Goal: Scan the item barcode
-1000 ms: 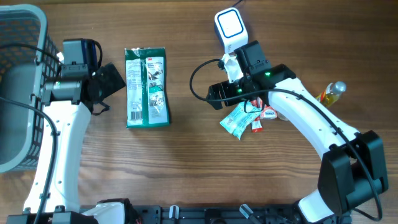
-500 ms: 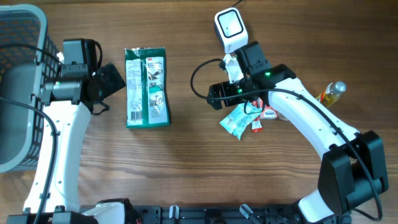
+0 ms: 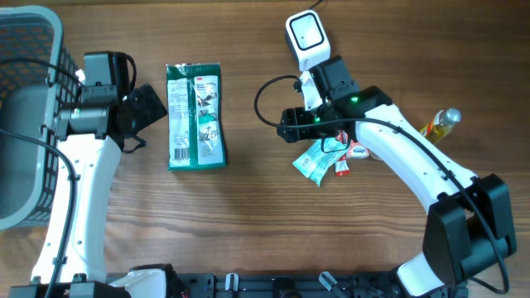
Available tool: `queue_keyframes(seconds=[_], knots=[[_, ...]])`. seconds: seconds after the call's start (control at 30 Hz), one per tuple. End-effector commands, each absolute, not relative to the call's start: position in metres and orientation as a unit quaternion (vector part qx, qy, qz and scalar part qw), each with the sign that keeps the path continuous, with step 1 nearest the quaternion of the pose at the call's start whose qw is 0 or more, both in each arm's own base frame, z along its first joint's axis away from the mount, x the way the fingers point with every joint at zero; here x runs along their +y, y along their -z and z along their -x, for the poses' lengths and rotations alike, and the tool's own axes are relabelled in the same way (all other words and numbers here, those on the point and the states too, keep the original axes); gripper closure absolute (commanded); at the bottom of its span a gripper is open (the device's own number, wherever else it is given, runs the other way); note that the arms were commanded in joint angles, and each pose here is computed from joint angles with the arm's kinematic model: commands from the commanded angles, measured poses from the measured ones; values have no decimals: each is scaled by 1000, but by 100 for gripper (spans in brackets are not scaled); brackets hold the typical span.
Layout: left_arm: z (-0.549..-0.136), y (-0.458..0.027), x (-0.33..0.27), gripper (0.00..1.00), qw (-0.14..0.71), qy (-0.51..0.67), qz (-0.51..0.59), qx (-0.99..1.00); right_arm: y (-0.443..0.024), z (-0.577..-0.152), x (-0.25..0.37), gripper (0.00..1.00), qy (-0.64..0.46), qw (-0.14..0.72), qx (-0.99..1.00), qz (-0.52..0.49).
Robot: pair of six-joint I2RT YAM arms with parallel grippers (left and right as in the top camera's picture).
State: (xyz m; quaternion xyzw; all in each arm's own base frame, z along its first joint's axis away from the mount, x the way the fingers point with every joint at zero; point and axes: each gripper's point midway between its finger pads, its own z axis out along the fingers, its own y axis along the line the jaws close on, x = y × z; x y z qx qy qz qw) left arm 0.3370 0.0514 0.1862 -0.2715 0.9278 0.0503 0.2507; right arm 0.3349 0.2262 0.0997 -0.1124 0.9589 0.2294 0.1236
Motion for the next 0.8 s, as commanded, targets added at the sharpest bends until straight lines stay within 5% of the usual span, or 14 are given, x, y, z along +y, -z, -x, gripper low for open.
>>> queue_keyframes(seconds=[0.0,0.1,0.43,0.77], knots=[[-338,-186,50,0,251,-50,266,930,-99,-325,239,53,-241,109,958,112],[-338,-186,50,0,251,-50,266,930,-99,-321,248,71,-244,110,955,125],[-338,-186,50,0,251,-50,265,930,-88,-307,288,74,-252,108,949,153],[-338,-186,50,0,251,-50,266,930,-27,-316,270,75,-158,90,973,142]])
